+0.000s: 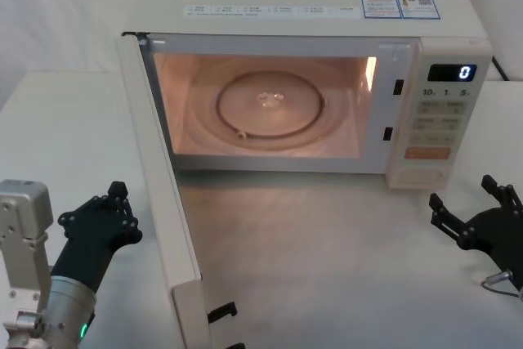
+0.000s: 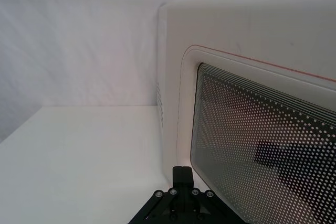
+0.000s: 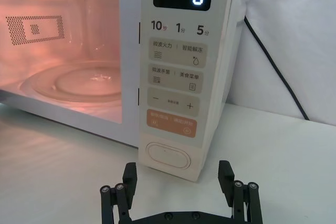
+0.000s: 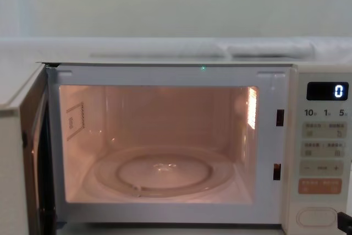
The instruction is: Press the button to open the microwave door with one hand; close the microwave door with the other hand.
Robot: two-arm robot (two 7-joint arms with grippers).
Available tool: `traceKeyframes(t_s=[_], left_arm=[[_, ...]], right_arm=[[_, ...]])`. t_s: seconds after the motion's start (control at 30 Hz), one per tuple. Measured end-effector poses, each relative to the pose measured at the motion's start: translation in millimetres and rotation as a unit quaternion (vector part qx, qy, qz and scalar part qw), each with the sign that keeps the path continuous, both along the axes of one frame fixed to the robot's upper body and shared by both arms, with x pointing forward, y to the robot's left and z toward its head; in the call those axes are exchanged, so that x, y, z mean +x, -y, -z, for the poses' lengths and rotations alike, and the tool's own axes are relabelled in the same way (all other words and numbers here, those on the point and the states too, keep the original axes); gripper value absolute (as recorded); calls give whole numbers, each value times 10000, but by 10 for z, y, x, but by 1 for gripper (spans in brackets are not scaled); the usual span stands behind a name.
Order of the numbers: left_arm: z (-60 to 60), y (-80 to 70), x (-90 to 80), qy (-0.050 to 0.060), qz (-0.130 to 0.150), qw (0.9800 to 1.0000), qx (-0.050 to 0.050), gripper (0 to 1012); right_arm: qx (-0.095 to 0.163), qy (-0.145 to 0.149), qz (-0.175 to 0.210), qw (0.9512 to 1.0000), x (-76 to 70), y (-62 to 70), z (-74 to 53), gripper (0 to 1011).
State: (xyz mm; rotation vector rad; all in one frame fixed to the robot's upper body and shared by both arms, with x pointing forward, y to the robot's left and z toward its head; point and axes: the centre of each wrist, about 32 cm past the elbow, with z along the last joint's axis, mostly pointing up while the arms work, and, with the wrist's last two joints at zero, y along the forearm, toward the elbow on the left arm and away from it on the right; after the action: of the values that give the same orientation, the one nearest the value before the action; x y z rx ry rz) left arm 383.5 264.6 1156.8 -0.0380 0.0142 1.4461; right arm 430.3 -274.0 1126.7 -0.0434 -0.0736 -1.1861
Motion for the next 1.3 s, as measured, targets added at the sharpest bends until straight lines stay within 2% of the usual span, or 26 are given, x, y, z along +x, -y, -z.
traceKeyframes(t_s=[0.6,0.73,0.83,0.9,1.07,1.3], left_arm=[[-15,-21,-11,-12,8,10000,-9,0],[-40,-68,-53,-57,68,9999,-72,0],[-77,-125,-96,-52,128,9999,-99,0],[-103,-161,-123,-35,160,9998,-100,0],[-229,-301,-235,99,258,9996,-52,0],[-455,-498,-352,308,454,9985,58,0]], right_arm=[[0,0,0,10000,0,0,0,1002],[0,0,1,10000,0,0,0,1002],[0,0,0,10000,0,0,0,1002],[0,0,0,10000,0,0,0,1002],[0,0,0,10000,0,0,0,1002],[0,0,0,10000,0,0,0,1002]])
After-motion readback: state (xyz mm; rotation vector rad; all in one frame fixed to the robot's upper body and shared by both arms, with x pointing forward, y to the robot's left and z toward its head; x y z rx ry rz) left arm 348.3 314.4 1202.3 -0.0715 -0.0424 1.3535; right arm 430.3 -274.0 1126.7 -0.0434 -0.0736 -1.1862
